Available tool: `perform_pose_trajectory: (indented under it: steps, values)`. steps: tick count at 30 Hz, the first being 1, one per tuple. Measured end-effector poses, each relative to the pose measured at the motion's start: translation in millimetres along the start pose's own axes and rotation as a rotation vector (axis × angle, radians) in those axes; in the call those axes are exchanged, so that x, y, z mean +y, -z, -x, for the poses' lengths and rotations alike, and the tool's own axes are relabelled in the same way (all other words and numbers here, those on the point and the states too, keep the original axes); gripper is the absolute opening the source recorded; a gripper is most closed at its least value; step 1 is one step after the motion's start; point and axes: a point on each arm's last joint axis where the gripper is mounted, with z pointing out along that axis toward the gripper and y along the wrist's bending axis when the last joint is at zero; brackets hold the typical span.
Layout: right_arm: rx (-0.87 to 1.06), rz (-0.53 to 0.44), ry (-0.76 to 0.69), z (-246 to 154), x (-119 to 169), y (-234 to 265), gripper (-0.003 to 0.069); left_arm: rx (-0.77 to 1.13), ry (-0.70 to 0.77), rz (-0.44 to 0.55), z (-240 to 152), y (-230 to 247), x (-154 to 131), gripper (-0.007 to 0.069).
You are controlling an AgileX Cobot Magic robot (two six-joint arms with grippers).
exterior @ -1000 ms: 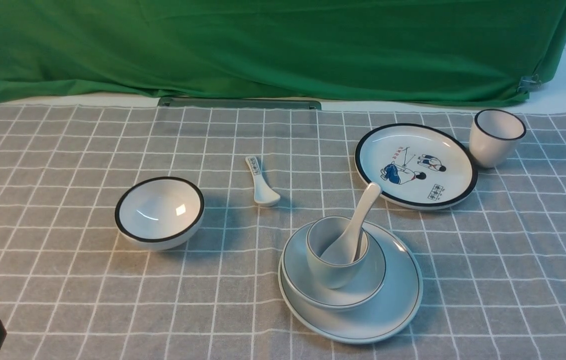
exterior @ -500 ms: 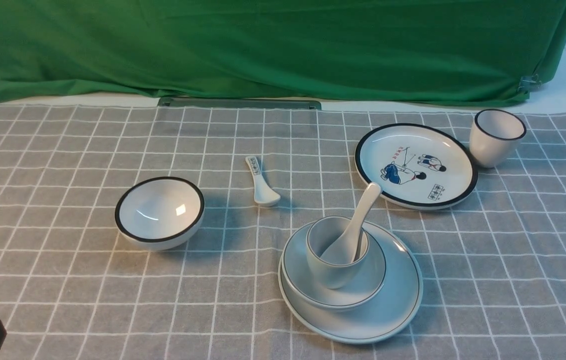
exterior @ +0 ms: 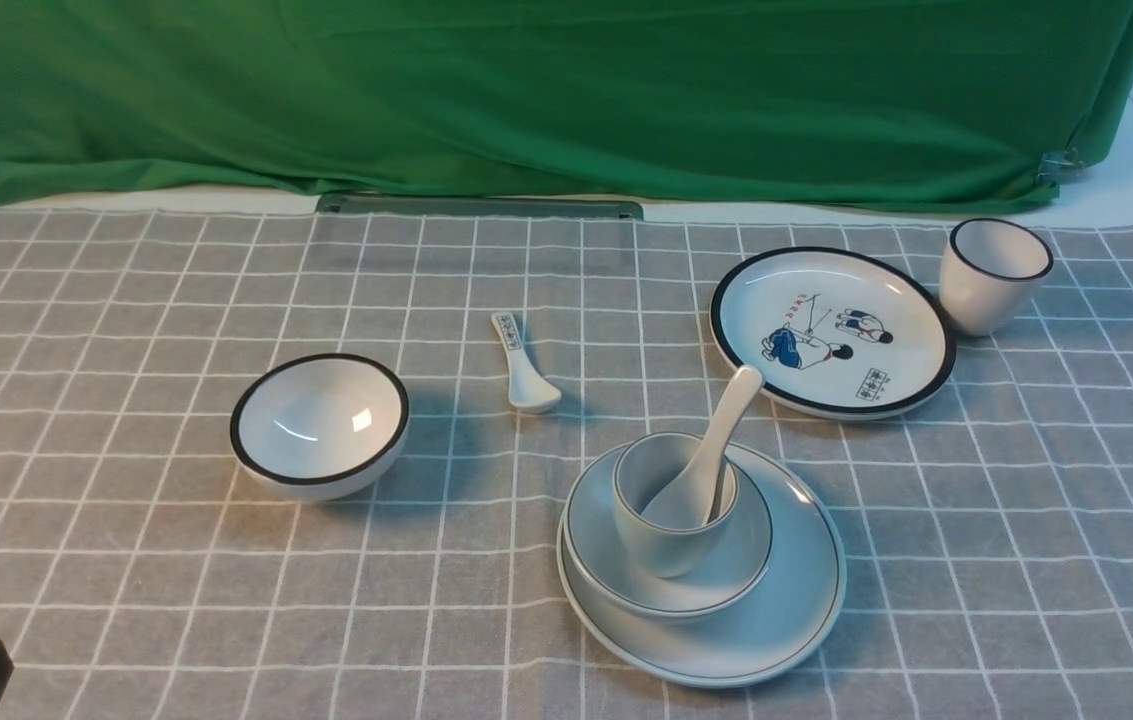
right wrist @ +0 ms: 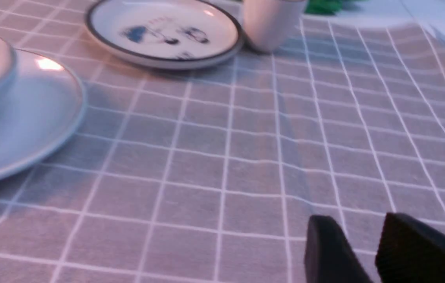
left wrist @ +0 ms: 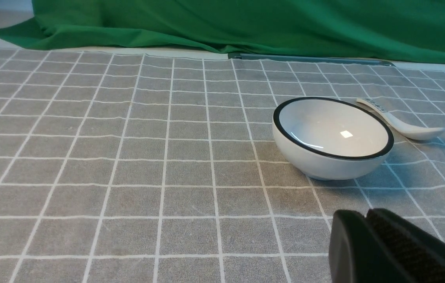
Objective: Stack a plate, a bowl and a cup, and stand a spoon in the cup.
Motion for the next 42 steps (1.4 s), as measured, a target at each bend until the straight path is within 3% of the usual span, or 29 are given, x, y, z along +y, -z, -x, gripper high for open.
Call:
perform_pose_trajectory:
  steps: [42]
  values:
    - [0.002,-0.026,-0.014,0.0,-1.4,0.1,0.0241,0.0,0.0,0.0,0.0,0.0,0.0,0.0018]
